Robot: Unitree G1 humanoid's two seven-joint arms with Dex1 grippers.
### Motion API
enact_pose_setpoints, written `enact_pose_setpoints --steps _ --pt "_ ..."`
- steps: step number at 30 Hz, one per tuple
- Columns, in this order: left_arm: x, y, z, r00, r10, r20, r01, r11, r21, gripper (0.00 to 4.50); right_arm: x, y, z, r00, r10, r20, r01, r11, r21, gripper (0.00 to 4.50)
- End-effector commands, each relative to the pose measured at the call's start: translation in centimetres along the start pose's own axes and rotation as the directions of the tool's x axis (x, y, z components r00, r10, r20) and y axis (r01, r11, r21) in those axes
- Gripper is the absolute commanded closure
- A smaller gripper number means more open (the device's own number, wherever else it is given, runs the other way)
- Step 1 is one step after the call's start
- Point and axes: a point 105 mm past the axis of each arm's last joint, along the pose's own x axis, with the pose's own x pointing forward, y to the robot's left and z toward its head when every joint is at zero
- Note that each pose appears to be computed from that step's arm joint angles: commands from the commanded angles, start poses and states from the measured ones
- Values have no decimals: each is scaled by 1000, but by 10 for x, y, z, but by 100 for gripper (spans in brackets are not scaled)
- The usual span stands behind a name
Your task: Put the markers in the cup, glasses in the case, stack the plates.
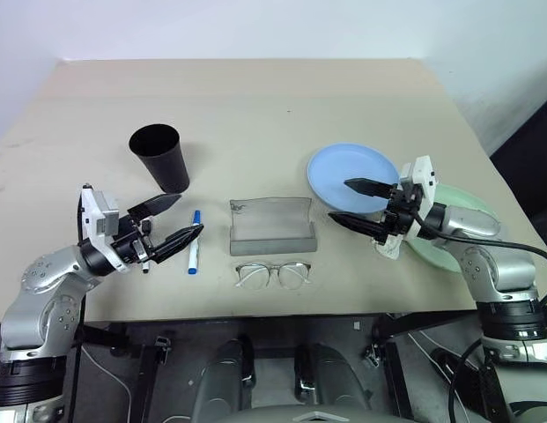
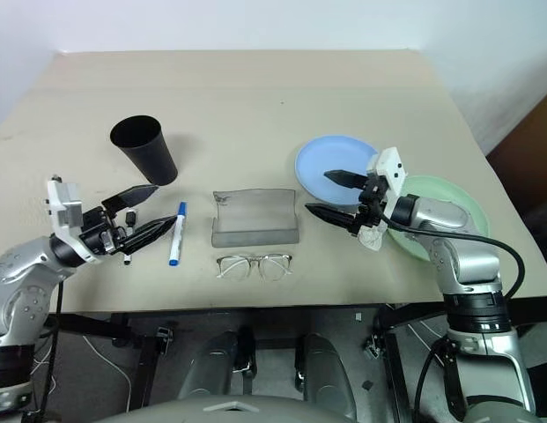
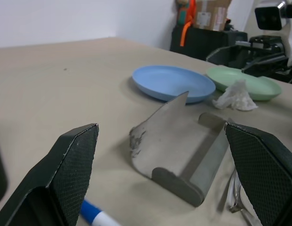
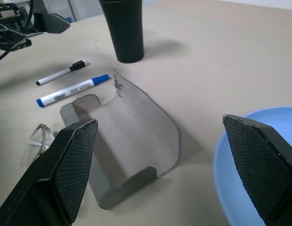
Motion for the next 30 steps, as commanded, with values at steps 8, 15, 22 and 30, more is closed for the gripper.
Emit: enact_pose_setpoints --steps 8,15,22,30 --pt "17 0 7 998 -44 33 43 998 36 0 -17 -5 11 998 -57 24 58 998 -34 2" --pt "22 -3 3 997 -71 21 71 997 29 0 -25 -10 7 996 -87 -17 87 996 -22 2" --pt "34 -8 -2 993 -118 6 118 993 19 0 -37 -14 3 990 -131 -60 130 991 -16 2" --pt "43 -3 -4 993 -118 15 118 993 29 0 -45 -14 0 984 -155 -83 155 988 -6 2"
